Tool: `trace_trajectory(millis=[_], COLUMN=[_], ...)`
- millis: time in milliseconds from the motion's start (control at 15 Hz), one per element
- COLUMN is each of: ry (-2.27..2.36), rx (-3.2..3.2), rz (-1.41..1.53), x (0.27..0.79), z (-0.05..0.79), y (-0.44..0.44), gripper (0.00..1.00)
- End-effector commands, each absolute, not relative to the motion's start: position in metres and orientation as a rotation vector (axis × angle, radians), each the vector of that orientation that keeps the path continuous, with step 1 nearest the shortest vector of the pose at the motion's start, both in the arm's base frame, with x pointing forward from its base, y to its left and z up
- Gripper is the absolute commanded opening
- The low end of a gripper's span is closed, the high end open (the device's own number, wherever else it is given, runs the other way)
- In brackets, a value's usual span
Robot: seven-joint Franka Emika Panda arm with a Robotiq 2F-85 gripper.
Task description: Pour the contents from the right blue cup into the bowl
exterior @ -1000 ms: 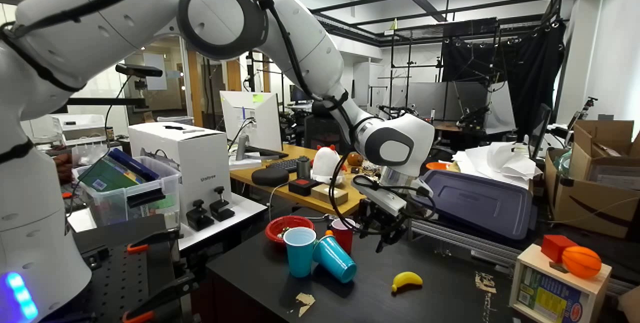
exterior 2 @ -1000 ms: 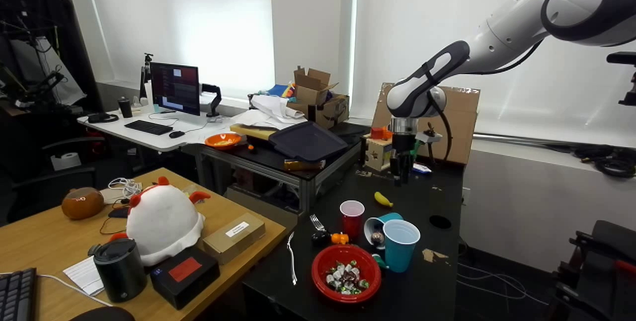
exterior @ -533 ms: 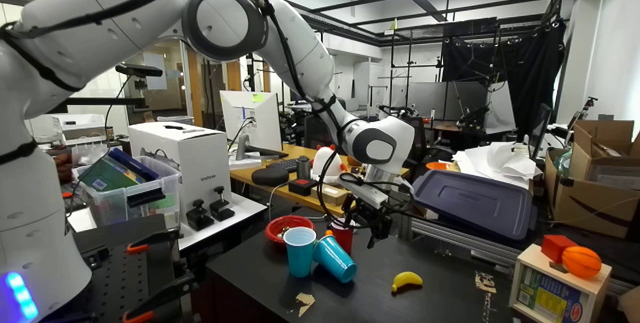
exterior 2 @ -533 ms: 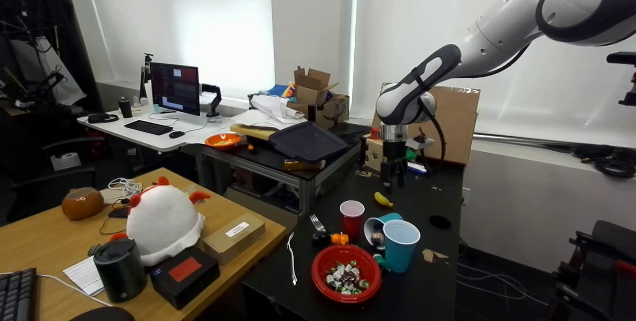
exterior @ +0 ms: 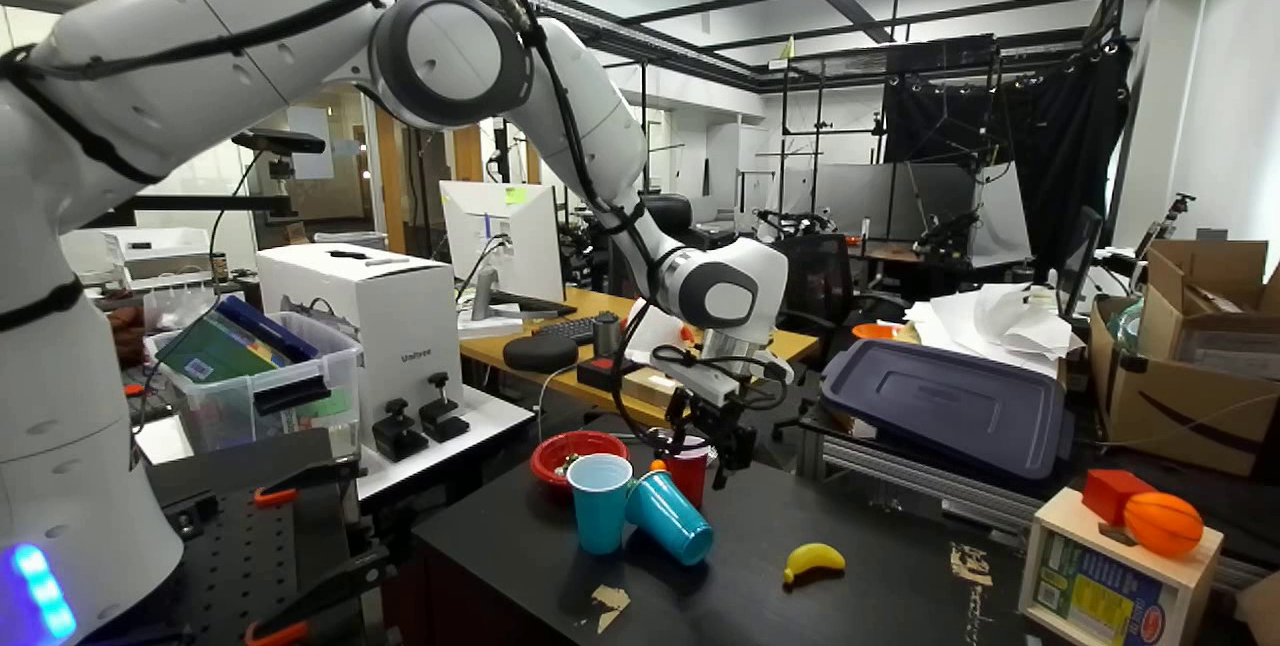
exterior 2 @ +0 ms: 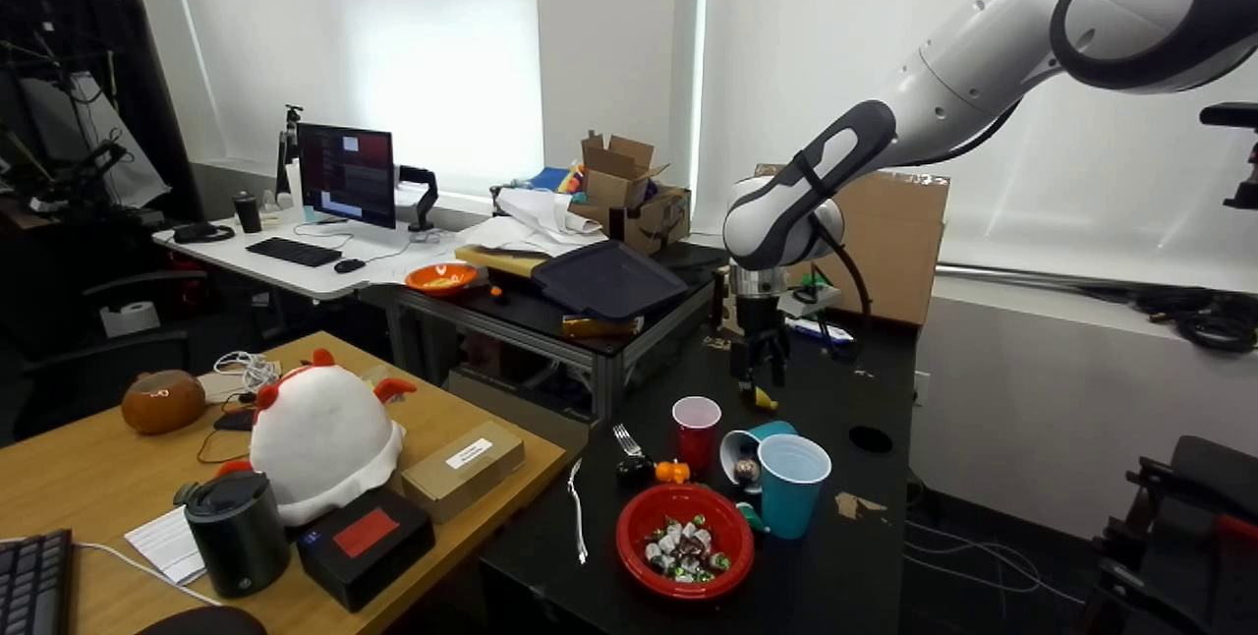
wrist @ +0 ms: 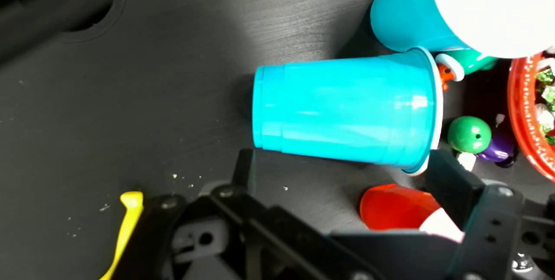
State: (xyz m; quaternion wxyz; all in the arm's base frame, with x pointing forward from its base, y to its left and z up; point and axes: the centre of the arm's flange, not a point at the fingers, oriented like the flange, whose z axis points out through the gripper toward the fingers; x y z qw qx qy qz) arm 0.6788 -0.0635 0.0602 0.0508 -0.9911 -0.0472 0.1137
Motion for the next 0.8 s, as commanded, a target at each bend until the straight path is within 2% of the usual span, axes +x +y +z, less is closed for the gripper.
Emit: trace_trajectory(millis=[0,733], ry=[-0.085,0.062], rx=[-3.086,-3.202], rz=[0.317,0.296], x=[0.672,0.669], z=[0.051,0.022], y=[-0.046,-0.016], gripper=[1.0,1.0])
